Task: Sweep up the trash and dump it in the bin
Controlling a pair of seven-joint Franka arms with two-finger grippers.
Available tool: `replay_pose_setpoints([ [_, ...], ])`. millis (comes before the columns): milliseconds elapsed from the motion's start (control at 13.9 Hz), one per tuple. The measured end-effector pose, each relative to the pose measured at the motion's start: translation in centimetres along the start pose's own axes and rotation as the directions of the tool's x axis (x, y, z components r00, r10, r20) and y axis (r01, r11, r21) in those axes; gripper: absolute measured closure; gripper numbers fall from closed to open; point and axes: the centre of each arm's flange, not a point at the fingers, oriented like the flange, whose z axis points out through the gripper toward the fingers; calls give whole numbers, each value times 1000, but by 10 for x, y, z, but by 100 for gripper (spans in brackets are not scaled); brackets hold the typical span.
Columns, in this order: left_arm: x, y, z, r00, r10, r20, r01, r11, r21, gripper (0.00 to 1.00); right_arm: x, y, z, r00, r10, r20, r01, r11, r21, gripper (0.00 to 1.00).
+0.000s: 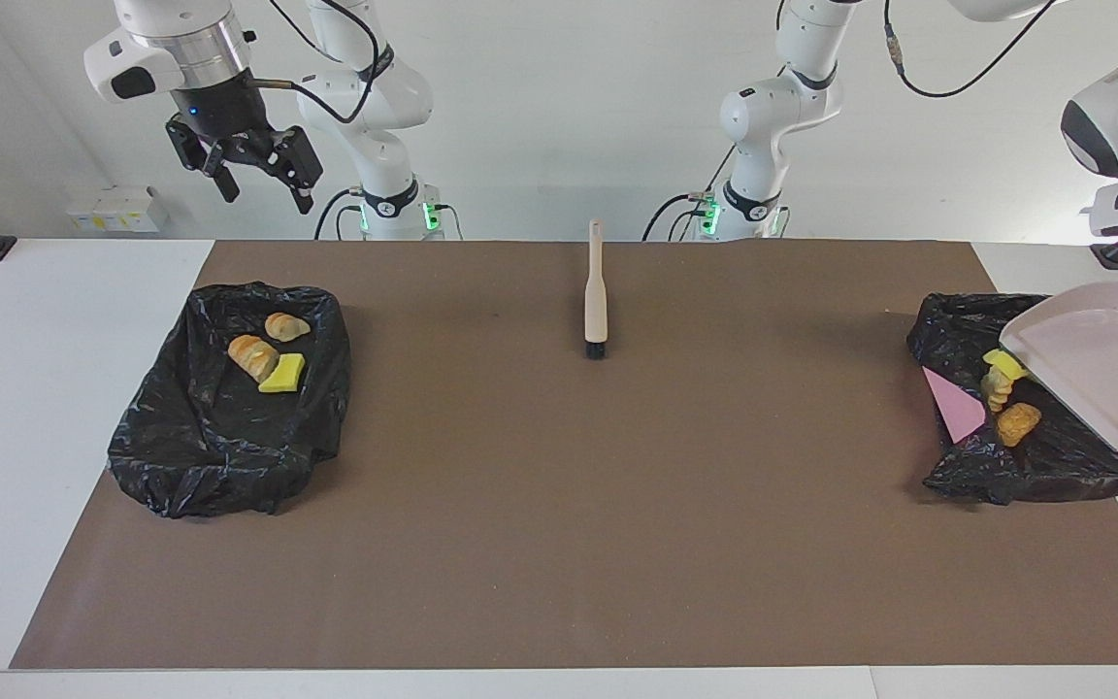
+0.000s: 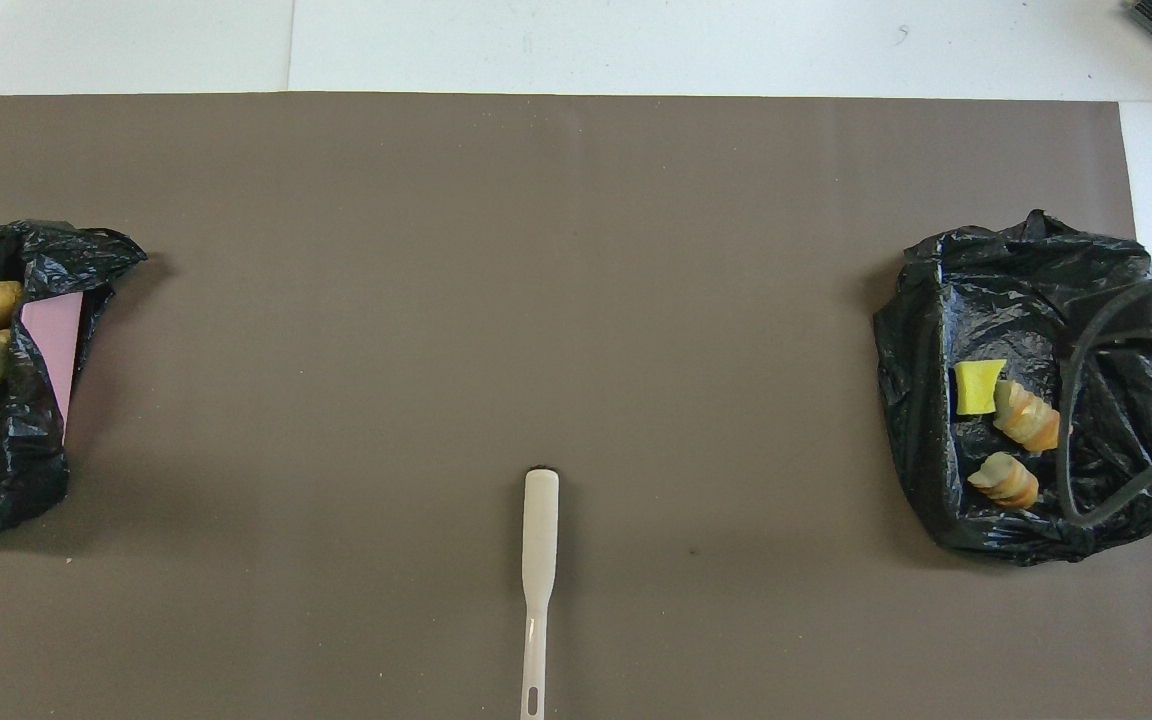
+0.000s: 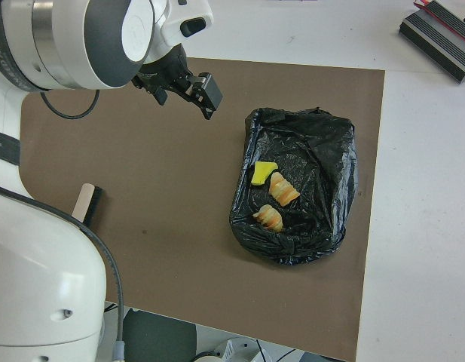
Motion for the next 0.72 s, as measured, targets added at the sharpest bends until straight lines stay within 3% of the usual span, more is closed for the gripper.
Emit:
replay_pose_setpoints([
  [433, 12, -11, -37, 1000, 27, 7, -27, 999, -16, 69, 1, 2, 1, 1000, 4, 1, -4, 1000, 0, 0],
  [505, 22, -12, -44, 999, 36, -5, -37, 999, -23, 69, 1, 2, 1, 1000, 4, 1, -4, 1000, 0, 0],
  [721, 59, -9, -65, 993, 6, -117, -17, 996, -92, 69, 1, 2, 1, 1000, 3, 1, -3, 1000, 0, 0],
])
